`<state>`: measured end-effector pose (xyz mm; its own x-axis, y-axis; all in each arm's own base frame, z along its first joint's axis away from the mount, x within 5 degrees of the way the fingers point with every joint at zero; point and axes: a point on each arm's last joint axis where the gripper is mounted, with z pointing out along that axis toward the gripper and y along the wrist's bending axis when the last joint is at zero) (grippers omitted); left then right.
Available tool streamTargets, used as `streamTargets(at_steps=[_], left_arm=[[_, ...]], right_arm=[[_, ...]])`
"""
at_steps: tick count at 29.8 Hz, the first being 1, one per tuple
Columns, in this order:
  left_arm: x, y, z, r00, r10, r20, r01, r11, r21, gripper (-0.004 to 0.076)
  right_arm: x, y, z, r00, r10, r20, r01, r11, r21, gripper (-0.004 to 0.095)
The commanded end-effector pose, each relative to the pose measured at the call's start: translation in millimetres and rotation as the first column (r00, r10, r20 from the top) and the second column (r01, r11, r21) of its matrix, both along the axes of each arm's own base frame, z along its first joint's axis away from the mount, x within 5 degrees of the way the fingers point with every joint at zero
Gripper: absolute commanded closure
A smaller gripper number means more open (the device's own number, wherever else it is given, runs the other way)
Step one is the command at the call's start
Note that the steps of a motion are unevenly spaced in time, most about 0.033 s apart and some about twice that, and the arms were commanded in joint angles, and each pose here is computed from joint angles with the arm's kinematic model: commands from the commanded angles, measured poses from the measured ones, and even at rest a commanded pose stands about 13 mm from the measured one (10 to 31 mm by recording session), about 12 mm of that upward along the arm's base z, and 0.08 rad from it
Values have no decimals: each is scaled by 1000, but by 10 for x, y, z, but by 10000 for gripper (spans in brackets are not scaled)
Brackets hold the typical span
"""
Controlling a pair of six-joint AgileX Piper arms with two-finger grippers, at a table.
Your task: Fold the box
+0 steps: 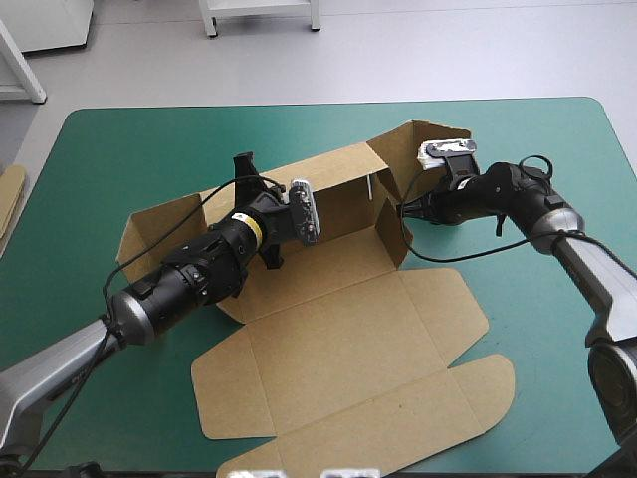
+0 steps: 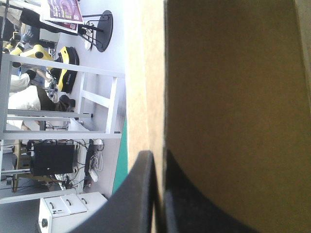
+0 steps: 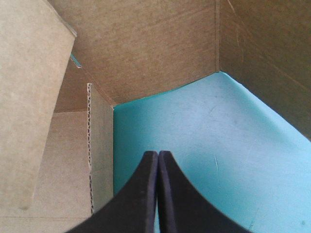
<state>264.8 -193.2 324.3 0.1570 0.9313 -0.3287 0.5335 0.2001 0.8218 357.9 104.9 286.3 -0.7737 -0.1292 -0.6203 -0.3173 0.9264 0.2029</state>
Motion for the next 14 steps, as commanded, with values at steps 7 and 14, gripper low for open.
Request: streamTargets(at_steps=[7,14], left_arm=[[-56,-7,151,1000,-3,8,4,995,-103,733],[-56,-7,151,1000,-5,9,6,995,-100,733]], right_arm=[[-34,-26,298,994,-15,106,12,1000,28,921],[-34,-26,298,994,-15,106,12,1000,28,921]])
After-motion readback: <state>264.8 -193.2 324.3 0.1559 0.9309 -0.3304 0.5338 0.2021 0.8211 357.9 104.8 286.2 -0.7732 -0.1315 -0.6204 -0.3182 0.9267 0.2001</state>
